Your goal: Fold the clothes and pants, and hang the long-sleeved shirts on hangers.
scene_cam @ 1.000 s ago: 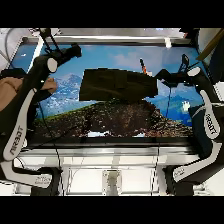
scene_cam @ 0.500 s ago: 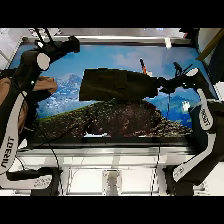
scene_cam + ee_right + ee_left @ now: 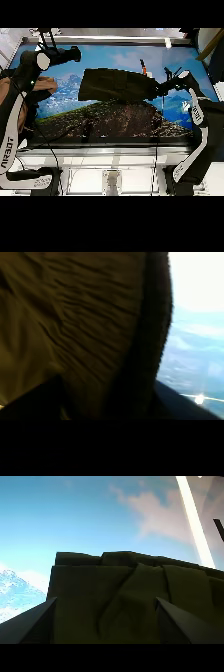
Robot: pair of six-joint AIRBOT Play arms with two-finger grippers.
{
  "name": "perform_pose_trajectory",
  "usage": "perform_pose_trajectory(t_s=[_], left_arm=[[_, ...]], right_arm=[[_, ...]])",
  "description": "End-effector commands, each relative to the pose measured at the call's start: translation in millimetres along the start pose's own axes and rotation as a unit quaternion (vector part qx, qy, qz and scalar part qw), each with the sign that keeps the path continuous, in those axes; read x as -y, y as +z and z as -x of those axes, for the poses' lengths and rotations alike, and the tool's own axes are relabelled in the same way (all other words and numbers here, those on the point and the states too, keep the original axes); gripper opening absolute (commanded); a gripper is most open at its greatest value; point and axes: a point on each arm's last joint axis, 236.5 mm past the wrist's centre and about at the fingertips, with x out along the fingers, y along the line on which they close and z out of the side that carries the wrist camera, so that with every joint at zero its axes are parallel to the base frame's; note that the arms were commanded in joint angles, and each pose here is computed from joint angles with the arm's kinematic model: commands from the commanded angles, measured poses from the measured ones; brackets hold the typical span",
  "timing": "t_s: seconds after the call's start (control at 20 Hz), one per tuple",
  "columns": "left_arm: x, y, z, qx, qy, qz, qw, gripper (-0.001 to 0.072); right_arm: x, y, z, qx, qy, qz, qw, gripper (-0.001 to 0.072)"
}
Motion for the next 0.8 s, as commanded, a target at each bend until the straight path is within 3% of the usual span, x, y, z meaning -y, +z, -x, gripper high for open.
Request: perform_pose_trajectory(t_s=[0.0,0.05,0.25,0.35,0.6,0.75], left_arm=[[-0.4,-3.1,0.5,-0.007,0.001,-0.003,1.0,0.0698],[-0.4,-3.1,0.5,-0.007,0.001,-0.003,1.0,0.0698],[0.9,-1.0,8.0,-0.008,0.0,-0.003,1.0,0.0698],[3.3,3.3,23.0,-0.008,-0.001,-0.004,1.0,0.0698],[13.0,28.4,79.1,0.019,-0.009,-0.008,1.0,0.0698],[18.3,44.3,106.1,0.046,-0.015,-0.01,0.999,0.0698]], right_arm=[[-16.3,12.1,-2.5,0.022,0.038,-0.005,0.999,0.0123],[-22.5,17.8,1.1,0.031,0.046,-0.002,0.998,0.0024],[-48.2,37.6,56.5,0.051,0.059,0.052,0.996,0.0019],[-46.7,43.6,112.2,0.069,0.031,0.068,0.995,0.0018],[13.6,2.7,287.5,0.128,-0.095,0.012,0.987,0.0018],[59.5,-49.9,397.1,0.221,-0.146,-0.077,0.961,0.0018]])
